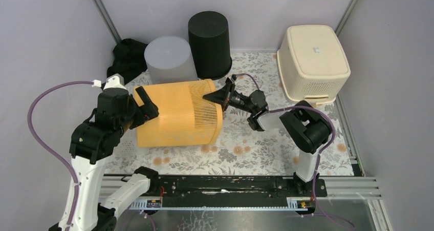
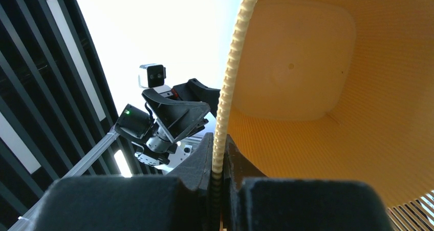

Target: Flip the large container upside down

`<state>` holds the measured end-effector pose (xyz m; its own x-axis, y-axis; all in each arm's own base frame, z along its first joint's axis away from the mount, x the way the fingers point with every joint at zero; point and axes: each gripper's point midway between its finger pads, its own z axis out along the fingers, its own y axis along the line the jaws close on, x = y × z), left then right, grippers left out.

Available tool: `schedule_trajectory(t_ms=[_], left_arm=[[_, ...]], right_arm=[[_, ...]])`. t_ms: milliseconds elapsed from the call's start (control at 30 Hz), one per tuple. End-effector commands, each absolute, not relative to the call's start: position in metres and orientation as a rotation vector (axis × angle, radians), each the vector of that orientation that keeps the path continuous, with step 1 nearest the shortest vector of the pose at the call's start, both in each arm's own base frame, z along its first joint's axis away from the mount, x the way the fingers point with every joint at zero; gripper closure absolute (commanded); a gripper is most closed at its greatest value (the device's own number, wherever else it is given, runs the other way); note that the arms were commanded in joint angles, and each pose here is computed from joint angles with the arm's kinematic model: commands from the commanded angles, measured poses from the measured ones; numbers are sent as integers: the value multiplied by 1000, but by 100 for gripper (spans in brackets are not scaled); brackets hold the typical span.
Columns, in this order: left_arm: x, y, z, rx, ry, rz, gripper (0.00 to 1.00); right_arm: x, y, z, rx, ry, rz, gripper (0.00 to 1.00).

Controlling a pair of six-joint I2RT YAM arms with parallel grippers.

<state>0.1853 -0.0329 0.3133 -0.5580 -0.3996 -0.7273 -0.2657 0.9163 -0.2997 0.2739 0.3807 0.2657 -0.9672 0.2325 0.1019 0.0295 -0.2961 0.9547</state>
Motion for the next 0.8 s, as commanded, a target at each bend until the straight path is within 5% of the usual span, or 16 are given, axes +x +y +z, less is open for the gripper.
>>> schedule_trajectory(t_ms=[0, 333, 767], left_arm=[[203, -35, 327, -479, 2115, -214, 0], [214, -44, 337, -465, 2094, -260, 0], [222, -62, 343, -435, 2088, -367, 0]], right_arm=[[260, 378, 342, 105, 1424, 2545, 100], [257, 387, 324, 100, 1481, 2537, 100], [248, 385, 287, 110, 1598, 2483, 67]])
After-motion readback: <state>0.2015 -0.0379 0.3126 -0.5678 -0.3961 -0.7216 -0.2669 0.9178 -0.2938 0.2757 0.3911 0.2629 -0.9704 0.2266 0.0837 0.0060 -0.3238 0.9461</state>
